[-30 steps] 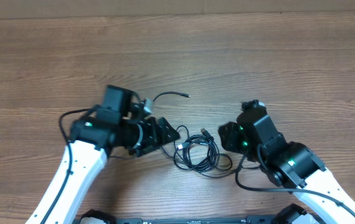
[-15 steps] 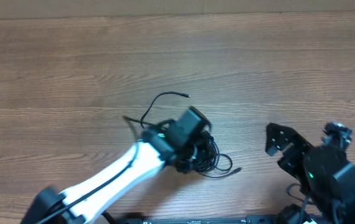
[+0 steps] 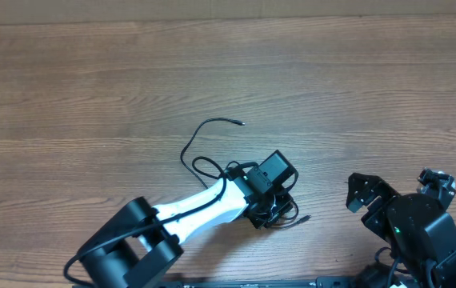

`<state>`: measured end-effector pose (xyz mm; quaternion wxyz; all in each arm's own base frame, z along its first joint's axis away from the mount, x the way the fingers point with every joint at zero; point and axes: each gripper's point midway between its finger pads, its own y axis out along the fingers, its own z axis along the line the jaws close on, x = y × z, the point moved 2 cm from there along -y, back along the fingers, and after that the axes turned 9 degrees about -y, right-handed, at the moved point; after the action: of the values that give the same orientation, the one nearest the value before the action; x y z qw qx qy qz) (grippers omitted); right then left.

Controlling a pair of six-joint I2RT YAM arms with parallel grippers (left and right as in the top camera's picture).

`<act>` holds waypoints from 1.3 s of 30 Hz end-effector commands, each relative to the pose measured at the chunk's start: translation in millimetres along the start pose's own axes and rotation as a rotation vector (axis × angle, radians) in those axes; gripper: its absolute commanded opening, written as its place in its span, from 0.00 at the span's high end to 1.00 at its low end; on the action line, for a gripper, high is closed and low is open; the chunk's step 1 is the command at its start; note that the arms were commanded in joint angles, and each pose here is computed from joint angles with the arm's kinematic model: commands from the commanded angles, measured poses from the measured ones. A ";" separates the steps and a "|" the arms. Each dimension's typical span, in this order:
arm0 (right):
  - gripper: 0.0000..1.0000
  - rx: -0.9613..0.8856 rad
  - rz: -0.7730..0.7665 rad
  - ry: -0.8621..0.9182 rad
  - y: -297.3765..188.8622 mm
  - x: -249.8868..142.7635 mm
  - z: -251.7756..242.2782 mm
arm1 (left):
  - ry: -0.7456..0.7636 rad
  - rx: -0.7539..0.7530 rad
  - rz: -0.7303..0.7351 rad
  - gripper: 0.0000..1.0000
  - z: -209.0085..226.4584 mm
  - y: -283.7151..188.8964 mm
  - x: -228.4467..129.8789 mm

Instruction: Untangle cables

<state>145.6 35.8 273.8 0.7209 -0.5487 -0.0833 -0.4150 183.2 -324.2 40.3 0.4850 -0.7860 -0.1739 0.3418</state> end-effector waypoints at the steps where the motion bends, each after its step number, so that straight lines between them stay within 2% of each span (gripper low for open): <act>1: 0.00 -0.005 -0.011 0.007 -0.6 1.7 -1.5 | -0.035 0.050 -0.011 0.69 10.6 14.5 5.7; 4: 0.00 -0.005 -0.012 0.007 -0.6 1.9 -1.3 | -0.043 0.073 -0.022 0.77 15.4 21.6 10.1; 6: 0.00 -0.005 -0.012 0.006 -0.6 1.9 -1.3 | -0.043 0.076 -0.050 0.96 16.4 23.8 15.2; 8: 0.00 -0.005 -0.011 0.006 -0.6 1.7 -1.4 | -0.005 0.066 -0.068 0.96 13.9 23.9 18.7; 11: 0.03 -0.002 0.019 0.001 -0.7 -3.5 -1.9 | 0.181 -0.011 -0.022 0.96 -7.9 10.0 16.7; 14: 0.02 -0.012 0.050 -0.007 -0.8 -9.3 -4.9 | 0.387 -0.119 -0.035 0.96 -36.9 -21.8 17.7; 15: 0.00 -0.012 0.058 -0.009 -0.6 -10.7 -5.2 | 0.475 -0.169 -0.046 0.96 -48.7 -38.3 15.9; 20: 0.00 0.043 0.101 -0.001 -1.1 -16.3 4.6 | 0.975 -0.443 -0.137 0.96 -88.3 -140.2 -9.4; 23: 0.00 0.104 0.131 0.008 -1.7 -19.5 16.1 | 1.142 -0.544 -0.200 0.96 -82.9 -192.7 -22.6; 27: 0.00 0.240 0.156 -0.045 1.5 -22.0 43.5 | 1.242 -0.577 -0.289 0.96 -57.1 -240.7 -30.3; 33: 0.00 0.438 0.209 -0.168 13.1 -33.0 85.0 | 1.213 -0.623 -0.459 0.96 -32.3 -293.2 -25.0; 37: 0.00 0.529 0.200 -0.314 15.1 -34.1 104.8 | 1.246 -0.614 -0.495 0.96 -16.6 -304.6 -25.4; 39: 0.06 0.591 0.195 -0.404 14.1 -35.7 116.3 | 1.245 -0.582 -0.477 0.96 -9.1 -300.3 -24.2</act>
<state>176.1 137.8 283.0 0.8500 -0.4106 -0.2083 -0.2560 192.5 -209.7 314.4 0.3179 -0.8869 -0.1210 -0.3126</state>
